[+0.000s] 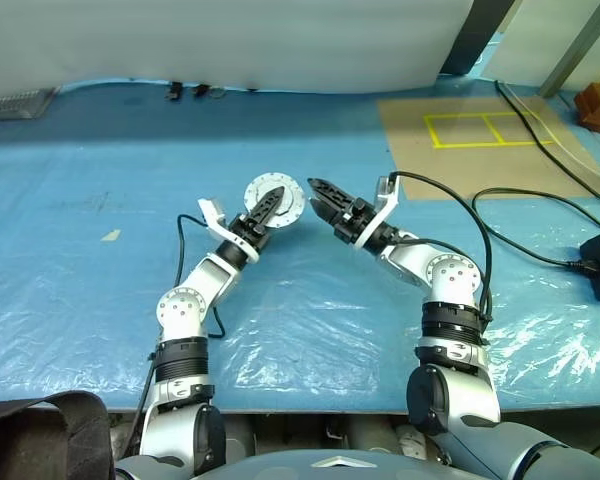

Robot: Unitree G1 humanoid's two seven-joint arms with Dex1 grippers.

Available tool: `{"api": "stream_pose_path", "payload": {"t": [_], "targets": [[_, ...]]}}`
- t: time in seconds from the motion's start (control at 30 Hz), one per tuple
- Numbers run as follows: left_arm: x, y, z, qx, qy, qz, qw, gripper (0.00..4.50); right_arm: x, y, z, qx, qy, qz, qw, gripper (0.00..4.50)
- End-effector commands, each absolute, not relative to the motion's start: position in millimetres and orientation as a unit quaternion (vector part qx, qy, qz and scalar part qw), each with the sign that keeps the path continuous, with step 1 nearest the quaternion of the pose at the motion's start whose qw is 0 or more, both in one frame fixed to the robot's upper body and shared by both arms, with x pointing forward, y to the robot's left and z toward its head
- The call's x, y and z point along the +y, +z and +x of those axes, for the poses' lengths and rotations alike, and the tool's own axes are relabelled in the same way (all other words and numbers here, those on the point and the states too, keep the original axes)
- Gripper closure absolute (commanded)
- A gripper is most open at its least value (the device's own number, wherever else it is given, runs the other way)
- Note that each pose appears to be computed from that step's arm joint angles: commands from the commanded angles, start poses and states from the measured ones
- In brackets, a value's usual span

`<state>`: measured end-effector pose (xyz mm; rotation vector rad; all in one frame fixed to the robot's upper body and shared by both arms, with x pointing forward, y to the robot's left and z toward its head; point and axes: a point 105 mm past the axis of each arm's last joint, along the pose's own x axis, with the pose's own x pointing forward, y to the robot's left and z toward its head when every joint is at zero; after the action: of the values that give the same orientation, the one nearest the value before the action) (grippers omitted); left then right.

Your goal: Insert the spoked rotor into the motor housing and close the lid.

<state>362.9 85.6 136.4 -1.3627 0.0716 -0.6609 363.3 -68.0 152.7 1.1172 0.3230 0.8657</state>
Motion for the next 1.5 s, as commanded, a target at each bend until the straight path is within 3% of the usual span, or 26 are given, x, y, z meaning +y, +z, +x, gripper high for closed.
{"api": "stream_pose_path", "payload": {"t": [0.03,0.13,0.3,0.43,0.83,1.2,1.4,1.5], "targets": [[125.0,167.3,379.1,-0.068,-0.257,-0.655,0.707,1.85,-67.4,166.1,363.5,0.126,0.409,0.511,0.745,0.71],[145.9,159.5,391.3,-0.092,-0.203,-0.618,0.754,1.85,-66.5,165.2,363.2,0.129,0.41,0.505,0.748,0.71],[222.4,133.6,413.7,-0.158,-0.018,-0.587,0.794,1.85,-62.2,168.8,360.8,0.128,0.422,0.498,0.747,0.71],[266.1,120.3,415.3,-0.187,0.058,-0.567,0.8,1.85,-60.9,170.7,358.5,0.128,0.43,0.495,0.744,0.71],[324.6,107.9,403.2,-0.224,0.147,-0.545,0.794,1.85,-58.8,171.8,354.7,0.129,0.439,0.489,0.743,0.71],[328.9,97.8,399.2,-0.21,0.174,-0.527,0.805,1.85,-54.9,171.1,353.5,0.134,0.446,0.478,0.745,0.71],[338.2,94.4,393.2,-0.212,0.21,-0.509,0.808,0.09,-54.3,163.8,354.0,0.144,0.439,0.46,0.758,0.67],[348.1,93.7,385.6,-0.22,0.239,-0.491,0.808,0.04,-49.9,151.8,352.6,0.157,0.438,0.397,0.791,0.67]]}}
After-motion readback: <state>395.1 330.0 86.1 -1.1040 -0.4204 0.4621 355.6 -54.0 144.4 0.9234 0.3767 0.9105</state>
